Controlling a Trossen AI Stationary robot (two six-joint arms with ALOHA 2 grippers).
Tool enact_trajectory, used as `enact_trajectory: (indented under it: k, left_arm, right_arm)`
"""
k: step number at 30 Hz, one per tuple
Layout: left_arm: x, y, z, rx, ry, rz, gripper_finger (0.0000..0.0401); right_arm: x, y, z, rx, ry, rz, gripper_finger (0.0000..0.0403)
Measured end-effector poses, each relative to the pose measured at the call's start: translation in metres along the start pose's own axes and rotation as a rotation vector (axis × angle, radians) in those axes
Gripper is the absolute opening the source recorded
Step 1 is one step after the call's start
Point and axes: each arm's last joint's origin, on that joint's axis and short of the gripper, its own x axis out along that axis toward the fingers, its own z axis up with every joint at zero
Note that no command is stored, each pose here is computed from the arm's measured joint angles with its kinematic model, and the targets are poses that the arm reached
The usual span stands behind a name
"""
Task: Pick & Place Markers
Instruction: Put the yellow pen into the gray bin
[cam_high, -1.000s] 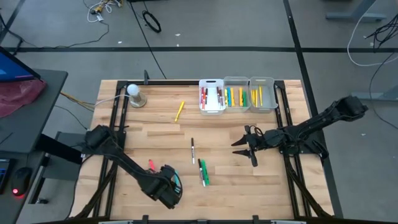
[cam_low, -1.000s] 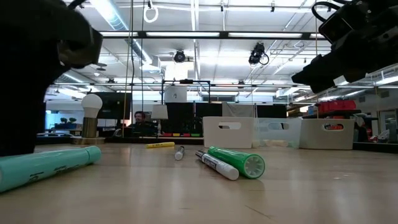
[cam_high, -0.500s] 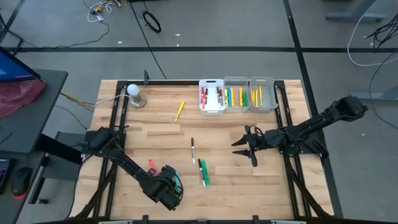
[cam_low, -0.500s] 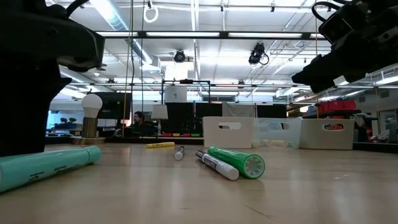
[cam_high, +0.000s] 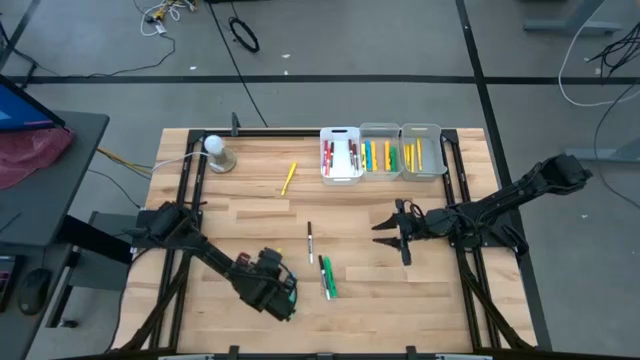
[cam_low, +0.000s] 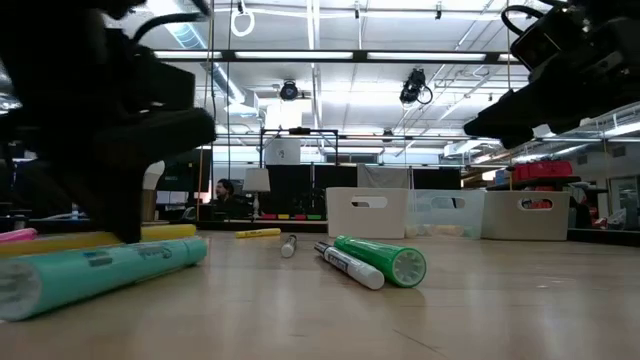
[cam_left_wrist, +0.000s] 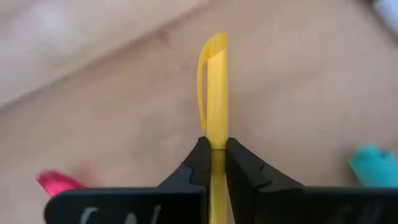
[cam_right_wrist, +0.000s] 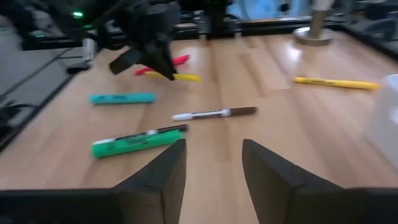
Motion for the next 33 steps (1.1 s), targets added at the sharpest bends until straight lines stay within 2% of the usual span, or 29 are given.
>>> enact_trajectory:
  k: [4, 9, 11, 14, 19, 22, 25, 30, 33]
  left_arm:
    - [-0.002, 0.002, 0.029, 0.035, -0.041, 0.003, 0.0027]
    - [-0.014, 0.0, 0.075, 0.129, -0.227, -0.083, 0.0027]
    - [-0.017, -0.006, 0.093, 0.17, -0.3, -0.141, 0.0027]
    - [-0.016, -0.023, 0.118, 0.26, -0.391, -0.251, 0.0027]
    - [-0.018, -0.057, 0.153, 0.391, -0.558, -0.54, 0.0029]
    - [-0.022, -0.071, 0.166, 0.447, -0.666, -0.706, 0.0029]
    - [-0.025, -0.078, 0.172, 0.484, -0.738, -0.827, 0.0031]
    - [-0.027, -0.08, 0.17, 0.515, -0.758, -0.852, 0.0032]
    - [-0.028, -0.08, 0.167, 0.525, -0.753, -0.854, 0.0033]
  right_arm:
    - [0.0, -0.002, 0.0, 0.001, -0.012, -0.079, 0.0157]
    - [0.0, -0.003, 0.0, 0.001, -0.014, -0.098, 0.0157]
    - [0.0, -0.003, 0.0, 0.018, -0.015, -0.1, 0.0157]
    - [0.001, -0.005, 0.0, 0.122, -0.02, -0.111, 0.0166]
    - [0.005, -0.004, -0.003, 0.16, -0.003, -0.082, 0.0216]
    - [0.009, 0.001, -0.001, 0.112, -0.033, 0.014, 0.0255]
    - [0.011, 0.007, 0.008, 0.092, -0.146, 0.07, 0.0281]
    - [0.009, 0.012, 0.022, 0.051, -0.318, 0.094, 0.0279]
    - [0.007, 0.012, 0.026, 0.054, -0.349, 0.094, 0.0266]
